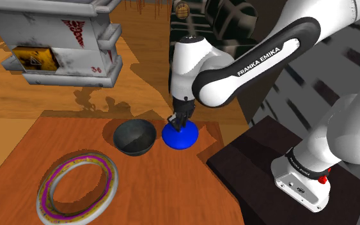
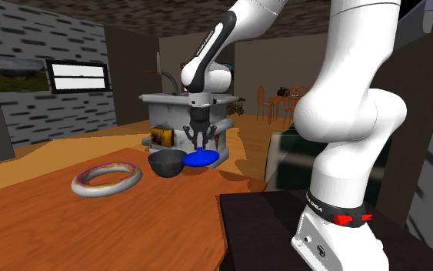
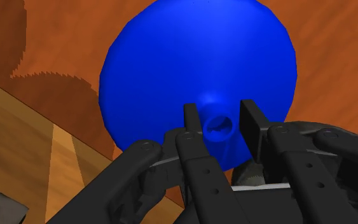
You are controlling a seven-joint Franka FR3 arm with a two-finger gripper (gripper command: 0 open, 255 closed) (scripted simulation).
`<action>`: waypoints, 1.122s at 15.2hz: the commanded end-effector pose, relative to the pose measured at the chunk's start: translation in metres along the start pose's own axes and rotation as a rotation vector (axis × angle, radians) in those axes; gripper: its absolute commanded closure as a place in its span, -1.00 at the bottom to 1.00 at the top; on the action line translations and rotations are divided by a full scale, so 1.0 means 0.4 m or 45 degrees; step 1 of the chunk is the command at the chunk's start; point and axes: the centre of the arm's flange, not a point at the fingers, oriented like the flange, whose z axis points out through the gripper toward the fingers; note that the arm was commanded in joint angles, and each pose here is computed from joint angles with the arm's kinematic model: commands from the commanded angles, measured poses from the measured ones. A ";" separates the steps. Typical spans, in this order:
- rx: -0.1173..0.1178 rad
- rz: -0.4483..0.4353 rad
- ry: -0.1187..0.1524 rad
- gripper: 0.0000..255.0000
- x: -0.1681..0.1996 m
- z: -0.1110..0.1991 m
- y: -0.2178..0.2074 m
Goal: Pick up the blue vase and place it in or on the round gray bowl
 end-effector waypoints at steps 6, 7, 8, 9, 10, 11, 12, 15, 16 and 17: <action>0.000 0.000 0.000 1.00 -0.002 -0.091 -0.006; 0.000 0.000 0.000 1.00 -0.003 -0.104 -0.007; 0.000 0.000 0.000 1.00 -0.004 -0.117 -0.007; 0.000 0.000 0.000 1.00 -0.004 -0.130 -0.008; 0.000 0.000 0.000 1.00 -0.005 -0.144 -0.008; 0.000 0.000 0.000 1.00 -0.005 -0.157 -0.009; 0.000 0.000 0.000 1.00 -0.006 -0.162 -0.009; 0.000 0.000 0.000 1.00 0.065 -0.186 -0.074; 0.000 0.000 0.000 1.00 0.089 -0.194 -0.096; 0.000 0.000 0.000 1.00 0.112 -0.202 -0.118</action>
